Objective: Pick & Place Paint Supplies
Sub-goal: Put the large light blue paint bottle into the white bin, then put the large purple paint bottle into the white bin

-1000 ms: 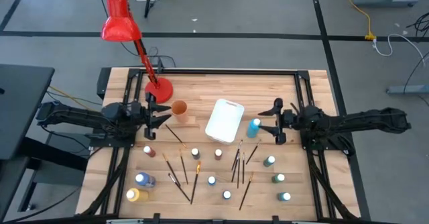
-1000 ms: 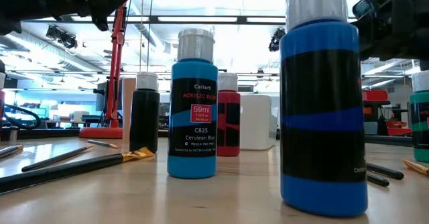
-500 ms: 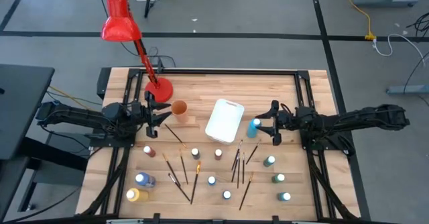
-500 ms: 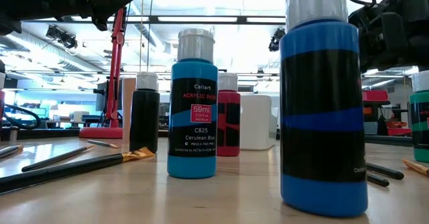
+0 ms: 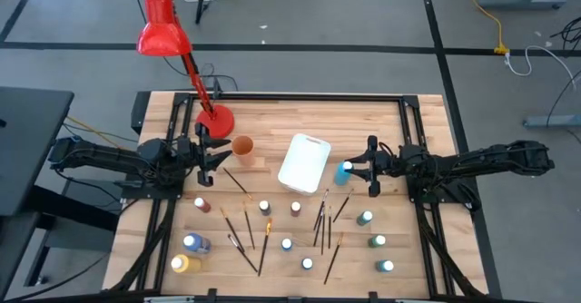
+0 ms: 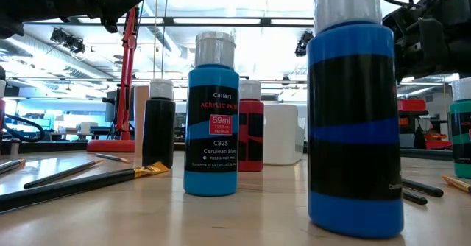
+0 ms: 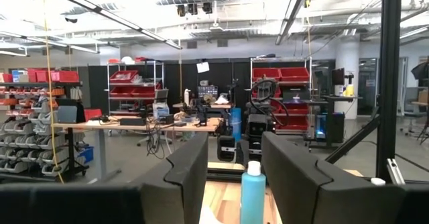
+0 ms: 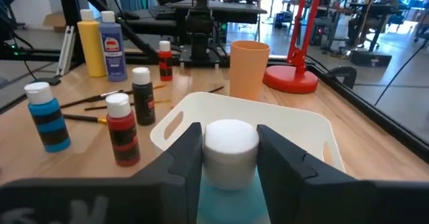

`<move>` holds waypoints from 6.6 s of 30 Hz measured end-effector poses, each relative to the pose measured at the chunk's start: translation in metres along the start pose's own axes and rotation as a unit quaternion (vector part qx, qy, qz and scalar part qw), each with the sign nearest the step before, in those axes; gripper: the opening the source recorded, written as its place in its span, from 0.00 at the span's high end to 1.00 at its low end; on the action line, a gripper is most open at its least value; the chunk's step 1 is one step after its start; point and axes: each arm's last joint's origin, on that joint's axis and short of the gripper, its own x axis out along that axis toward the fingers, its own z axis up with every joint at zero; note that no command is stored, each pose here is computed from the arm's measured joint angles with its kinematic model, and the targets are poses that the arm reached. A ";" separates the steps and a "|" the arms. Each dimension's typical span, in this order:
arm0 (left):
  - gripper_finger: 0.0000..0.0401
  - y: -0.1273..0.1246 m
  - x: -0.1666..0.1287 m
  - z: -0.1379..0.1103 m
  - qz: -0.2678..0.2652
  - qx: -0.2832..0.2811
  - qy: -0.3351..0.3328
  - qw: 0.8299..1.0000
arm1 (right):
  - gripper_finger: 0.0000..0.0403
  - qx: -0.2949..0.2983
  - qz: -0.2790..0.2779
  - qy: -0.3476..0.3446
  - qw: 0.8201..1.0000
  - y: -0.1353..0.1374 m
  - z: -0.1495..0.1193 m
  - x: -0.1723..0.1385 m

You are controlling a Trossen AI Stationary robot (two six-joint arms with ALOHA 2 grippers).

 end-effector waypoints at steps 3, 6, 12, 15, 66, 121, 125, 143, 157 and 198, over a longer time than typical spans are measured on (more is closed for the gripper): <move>0.63 0.000 0.000 0.000 0.000 0.000 0.000 1.000 | 0.73 -0.005 -0.001 -0.017 1.000 0.000 0.003 0.000; 0.63 0.000 0.000 0.000 0.000 0.000 0.000 1.000 | 0.70 -0.013 -0.003 -0.060 0.998 -0.001 0.011 -0.001; 0.63 0.000 0.000 0.000 0.000 0.000 0.001 1.000 | 0.72 -0.065 0.035 -0.130 0.989 0.002 0.024 -0.003; 0.63 0.000 0.000 0.000 0.000 0.000 0.001 1.000 | 0.72 -0.083 0.034 -0.160 0.983 0.002 0.030 -0.005; 0.63 0.006 -0.001 -0.002 0.097 0.045 0.017 0.994 | 0.72 0.014 -0.189 0.011 0.982 -0.053 0.033 0.154; 0.63 -0.021 -0.009 -0.012 -0.375 -0.014 0.047 0.926 | 0.51 0.020 -0.066 -0.089 0.994 -0.046 0.038 0.160; 0.63 -0.027 -0.018 -0.011 -0.544 -0.075 0.067 0.833 | 0.51 0.021 -0.066 -0.081 0.994 -0.046 0.037 0.160; 0.63 -0.053 -0.027 -0.027 -0.662 -0.149 0.157 0.717 | 0.51 0.021 -0.066 -0.073 0.995 -0.046 0.035 0.161; 0.63 -0.074 -0.031 -0.049 -0.705 -0.111 0.176 0.678 | 0.51 0.046 -0.064 -0.071 0.994 -0.046 0.035 0.161; 0.72 -0.077 -0.026 -0.051 -0.679 -0.099 0.164 0.709 | 0.51 0.044 -0.064 -0.072 0.994 -0.046 0.035 0.161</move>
